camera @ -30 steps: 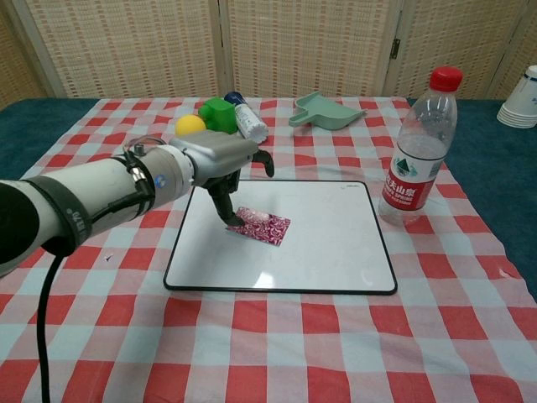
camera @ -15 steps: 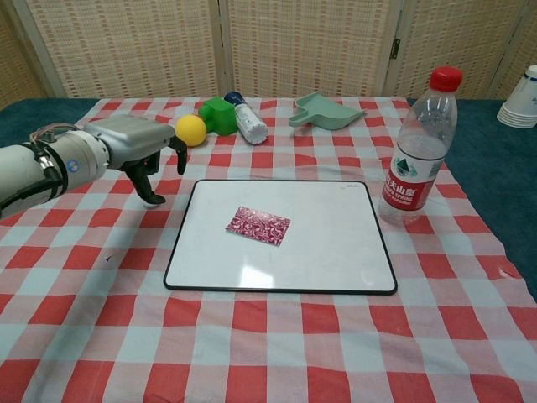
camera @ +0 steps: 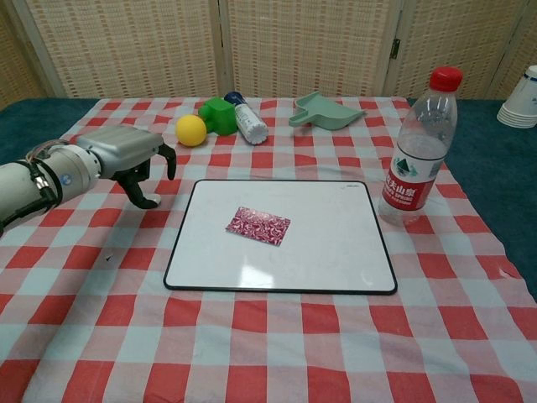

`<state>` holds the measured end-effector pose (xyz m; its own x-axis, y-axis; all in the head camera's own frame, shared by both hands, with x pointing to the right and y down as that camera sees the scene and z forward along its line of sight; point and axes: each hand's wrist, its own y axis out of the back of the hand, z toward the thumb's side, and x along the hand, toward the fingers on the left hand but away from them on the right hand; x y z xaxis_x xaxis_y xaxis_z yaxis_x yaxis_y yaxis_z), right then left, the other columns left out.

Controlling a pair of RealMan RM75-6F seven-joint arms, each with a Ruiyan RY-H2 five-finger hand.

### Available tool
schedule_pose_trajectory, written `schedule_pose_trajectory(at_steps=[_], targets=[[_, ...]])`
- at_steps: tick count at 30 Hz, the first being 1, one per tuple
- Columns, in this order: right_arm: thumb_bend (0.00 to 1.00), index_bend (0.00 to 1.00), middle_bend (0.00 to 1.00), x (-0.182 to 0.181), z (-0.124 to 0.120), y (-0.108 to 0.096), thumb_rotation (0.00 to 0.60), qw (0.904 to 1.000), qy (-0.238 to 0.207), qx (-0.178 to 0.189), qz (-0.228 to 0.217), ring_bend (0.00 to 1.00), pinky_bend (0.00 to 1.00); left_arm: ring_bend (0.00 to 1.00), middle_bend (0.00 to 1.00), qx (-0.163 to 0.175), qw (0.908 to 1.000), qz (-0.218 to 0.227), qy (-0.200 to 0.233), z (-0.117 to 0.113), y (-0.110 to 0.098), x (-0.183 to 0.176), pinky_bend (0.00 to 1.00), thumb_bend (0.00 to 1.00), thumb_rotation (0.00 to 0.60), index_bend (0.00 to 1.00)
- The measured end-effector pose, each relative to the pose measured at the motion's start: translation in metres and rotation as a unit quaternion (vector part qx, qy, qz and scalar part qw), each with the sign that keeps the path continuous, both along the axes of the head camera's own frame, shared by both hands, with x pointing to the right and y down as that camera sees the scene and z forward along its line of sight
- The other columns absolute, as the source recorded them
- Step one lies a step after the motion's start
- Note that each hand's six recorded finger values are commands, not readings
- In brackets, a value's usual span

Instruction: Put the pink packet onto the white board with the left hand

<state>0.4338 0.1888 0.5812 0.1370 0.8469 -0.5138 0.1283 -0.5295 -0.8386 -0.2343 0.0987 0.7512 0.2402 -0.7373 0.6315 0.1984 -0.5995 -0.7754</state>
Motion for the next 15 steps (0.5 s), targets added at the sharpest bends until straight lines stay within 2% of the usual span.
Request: schedule_pose_trajectory(at_steps=[15], targets=[[0.03, 0.03, 0.15, 0.0, 0.002, 0.0, 0.6, 1.0, 0.004, -0.002, 0.001, 0.06, 0.06, 1.0, 1.0, -0.017, 0.9996, -0.014, -0.015, 0.014, -0.001, -0.015, 1.0, 0.27, 0.6, 0.39]])
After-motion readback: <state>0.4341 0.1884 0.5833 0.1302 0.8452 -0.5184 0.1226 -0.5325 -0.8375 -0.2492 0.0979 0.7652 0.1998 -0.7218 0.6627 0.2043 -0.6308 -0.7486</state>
